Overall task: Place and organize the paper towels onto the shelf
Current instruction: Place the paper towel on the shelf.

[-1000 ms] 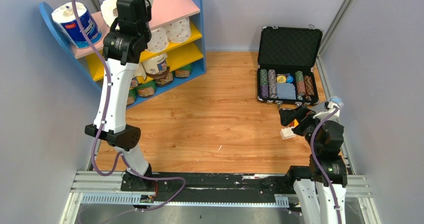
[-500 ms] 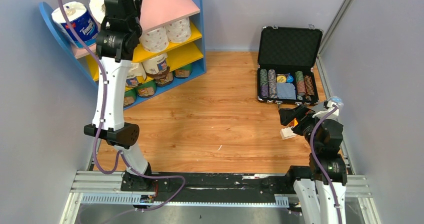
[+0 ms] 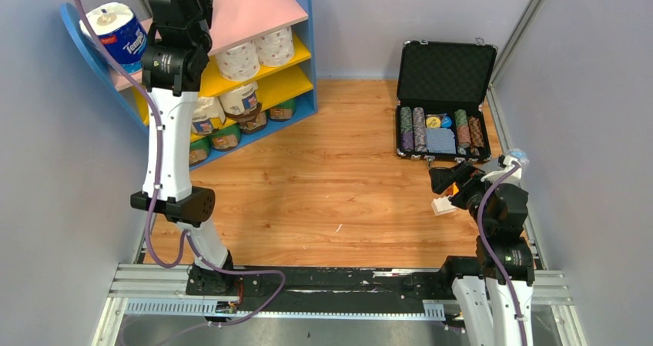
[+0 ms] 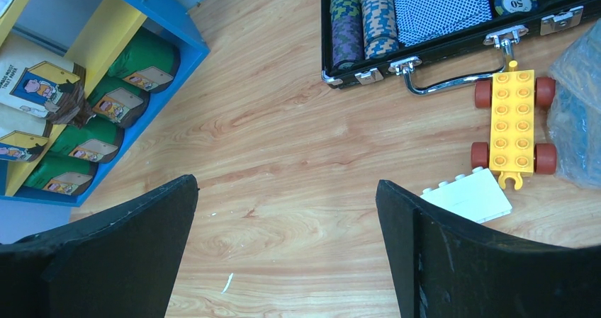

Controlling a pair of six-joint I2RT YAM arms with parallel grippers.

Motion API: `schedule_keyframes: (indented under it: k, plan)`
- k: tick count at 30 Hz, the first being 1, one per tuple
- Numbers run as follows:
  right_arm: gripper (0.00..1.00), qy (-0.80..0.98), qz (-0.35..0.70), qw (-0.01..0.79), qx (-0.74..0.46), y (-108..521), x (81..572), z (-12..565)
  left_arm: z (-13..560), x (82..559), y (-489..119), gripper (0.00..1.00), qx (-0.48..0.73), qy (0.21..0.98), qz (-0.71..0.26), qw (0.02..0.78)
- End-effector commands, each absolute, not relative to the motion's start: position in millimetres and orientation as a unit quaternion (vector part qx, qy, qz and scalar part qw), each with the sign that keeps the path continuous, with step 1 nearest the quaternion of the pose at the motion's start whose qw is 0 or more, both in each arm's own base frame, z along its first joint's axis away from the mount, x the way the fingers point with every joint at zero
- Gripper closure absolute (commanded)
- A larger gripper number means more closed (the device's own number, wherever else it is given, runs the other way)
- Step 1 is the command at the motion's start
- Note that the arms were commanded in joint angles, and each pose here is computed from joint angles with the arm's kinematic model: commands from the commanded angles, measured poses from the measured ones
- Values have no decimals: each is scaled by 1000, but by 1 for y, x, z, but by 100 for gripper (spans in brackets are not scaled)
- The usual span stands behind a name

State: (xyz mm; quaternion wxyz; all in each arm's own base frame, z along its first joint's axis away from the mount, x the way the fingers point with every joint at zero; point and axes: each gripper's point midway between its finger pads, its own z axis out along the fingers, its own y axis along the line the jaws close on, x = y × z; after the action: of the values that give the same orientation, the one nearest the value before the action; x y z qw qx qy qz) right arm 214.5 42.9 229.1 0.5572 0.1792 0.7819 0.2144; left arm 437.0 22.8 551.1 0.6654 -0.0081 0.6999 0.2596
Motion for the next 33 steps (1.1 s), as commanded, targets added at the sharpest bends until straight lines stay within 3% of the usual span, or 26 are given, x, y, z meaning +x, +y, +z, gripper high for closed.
schedule_keyframes:
  k: [1,10,16,23,33]
  plan:
    - [0,775,213,566,181,41,219,234,574,435,24,34,-12,674,253,694]
    - [0,776,213,565,182,41,220,233,586,424,10,18,-1,660,200,724]
    - [0,780,214,559,181,42,221,231,598,437,15,9,6,639,236,733]
    - [0,792,209,542,187,41,225,222,592,473,41,8,-4,623,278,731]
    - [0,804,200,523,197,39,228,212,571,523,51,9,16,619,232,750]
